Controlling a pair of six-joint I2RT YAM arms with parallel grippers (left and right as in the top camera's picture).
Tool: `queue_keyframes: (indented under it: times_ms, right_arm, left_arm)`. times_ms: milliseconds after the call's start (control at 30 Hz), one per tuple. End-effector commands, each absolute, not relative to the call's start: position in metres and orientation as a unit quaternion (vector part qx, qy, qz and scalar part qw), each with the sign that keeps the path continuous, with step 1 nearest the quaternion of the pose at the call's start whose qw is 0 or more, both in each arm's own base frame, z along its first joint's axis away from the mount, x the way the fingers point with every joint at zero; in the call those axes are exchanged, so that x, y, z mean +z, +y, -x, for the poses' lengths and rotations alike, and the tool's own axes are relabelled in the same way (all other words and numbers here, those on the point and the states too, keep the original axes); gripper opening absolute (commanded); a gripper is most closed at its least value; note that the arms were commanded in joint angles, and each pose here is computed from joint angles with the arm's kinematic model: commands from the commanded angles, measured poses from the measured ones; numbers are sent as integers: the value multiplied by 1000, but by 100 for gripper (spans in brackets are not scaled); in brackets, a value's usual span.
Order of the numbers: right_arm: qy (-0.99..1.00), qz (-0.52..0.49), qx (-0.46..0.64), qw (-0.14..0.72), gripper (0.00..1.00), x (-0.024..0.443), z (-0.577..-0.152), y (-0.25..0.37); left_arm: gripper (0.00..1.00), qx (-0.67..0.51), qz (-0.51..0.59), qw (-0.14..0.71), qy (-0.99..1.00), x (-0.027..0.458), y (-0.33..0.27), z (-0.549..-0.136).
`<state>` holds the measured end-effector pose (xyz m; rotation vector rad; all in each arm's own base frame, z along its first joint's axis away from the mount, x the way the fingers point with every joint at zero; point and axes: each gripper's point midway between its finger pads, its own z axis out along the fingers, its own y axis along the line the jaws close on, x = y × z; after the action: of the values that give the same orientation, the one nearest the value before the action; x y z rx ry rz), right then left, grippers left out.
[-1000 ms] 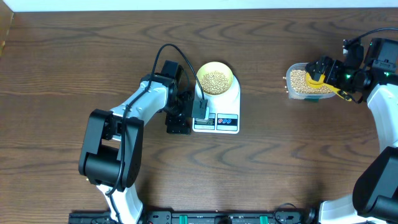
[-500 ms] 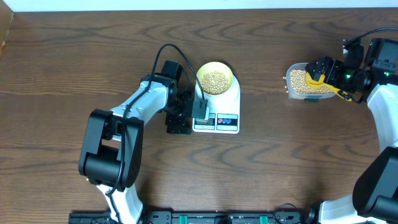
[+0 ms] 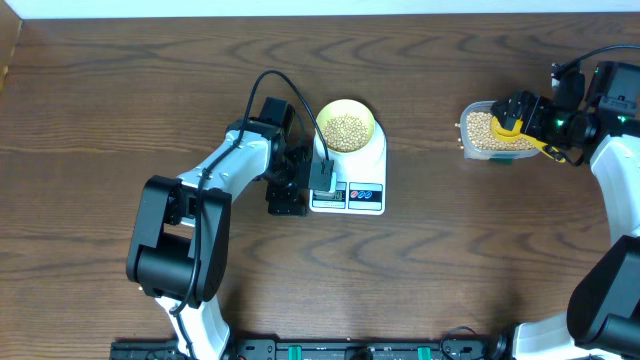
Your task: Scoop item into bowl and weigh 50g on scale
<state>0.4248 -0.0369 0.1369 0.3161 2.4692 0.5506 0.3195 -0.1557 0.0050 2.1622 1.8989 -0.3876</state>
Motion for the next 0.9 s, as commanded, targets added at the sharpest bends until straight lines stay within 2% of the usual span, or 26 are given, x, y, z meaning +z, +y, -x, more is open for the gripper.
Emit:
queue_keyframes:
  times_ms: [0,300,467,600,867]
  right_arm:
    - [924,-107,213,299,99,144,-429,-34]
    - [924,-107,213,299,99,144,-429,-34]
    - [924,-107,213,299,99,144,-429,-34]
    - [924,-107,213,299,99,144,-429,-34]
    - [924,-107,213,299,99,144,-429,-34]
  left_arm:
    - [98,-139,-745,108,643,-2,-156,-312]
    - [98,-138,-745,109,643,0,-156,-313]
    - [98,-120,-748,137,638,22,-158,-319]
    - [98,-74,-752,171,632,59,-154,-328]
    - [98,21,-745,294,598,170,-149,-325]
